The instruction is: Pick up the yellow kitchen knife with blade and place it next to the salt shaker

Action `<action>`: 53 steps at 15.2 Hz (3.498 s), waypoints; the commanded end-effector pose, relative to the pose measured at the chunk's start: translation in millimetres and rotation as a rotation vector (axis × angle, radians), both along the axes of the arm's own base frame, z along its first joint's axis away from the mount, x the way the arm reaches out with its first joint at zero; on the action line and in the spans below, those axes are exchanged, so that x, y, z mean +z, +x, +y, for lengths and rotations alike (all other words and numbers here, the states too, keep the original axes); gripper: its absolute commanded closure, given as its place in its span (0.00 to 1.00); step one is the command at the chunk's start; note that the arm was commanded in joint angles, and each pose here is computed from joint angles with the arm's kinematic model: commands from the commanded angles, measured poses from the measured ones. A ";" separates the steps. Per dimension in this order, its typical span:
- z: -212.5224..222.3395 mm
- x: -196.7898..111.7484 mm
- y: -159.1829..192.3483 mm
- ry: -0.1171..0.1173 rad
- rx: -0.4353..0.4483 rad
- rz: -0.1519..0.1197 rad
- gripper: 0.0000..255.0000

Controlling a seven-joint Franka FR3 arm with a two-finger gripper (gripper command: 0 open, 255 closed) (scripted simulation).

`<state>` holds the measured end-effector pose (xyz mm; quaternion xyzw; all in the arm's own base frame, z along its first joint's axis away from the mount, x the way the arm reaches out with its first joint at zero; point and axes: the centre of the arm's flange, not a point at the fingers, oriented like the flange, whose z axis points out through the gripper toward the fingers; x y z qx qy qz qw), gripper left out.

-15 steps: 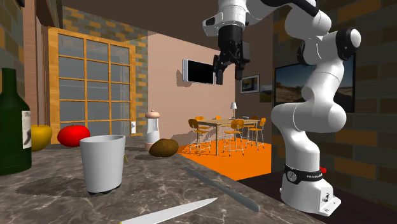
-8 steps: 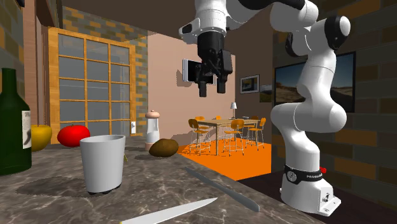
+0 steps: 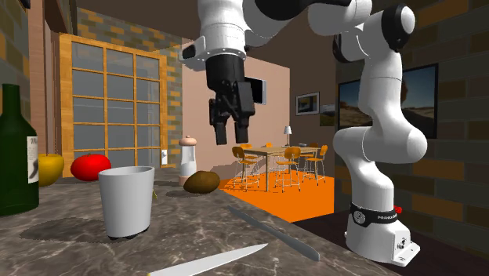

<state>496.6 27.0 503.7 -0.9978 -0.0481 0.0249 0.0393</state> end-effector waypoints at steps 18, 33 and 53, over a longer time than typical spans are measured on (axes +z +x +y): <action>64.3 -143.0 177.1 0.061 0.032 0.131 0.00; 68.2 -171.6 171.7 0.061 0.032 0.131 1.00; 68.3 -108.3 171.7 0.061 0.032 0.131 1.00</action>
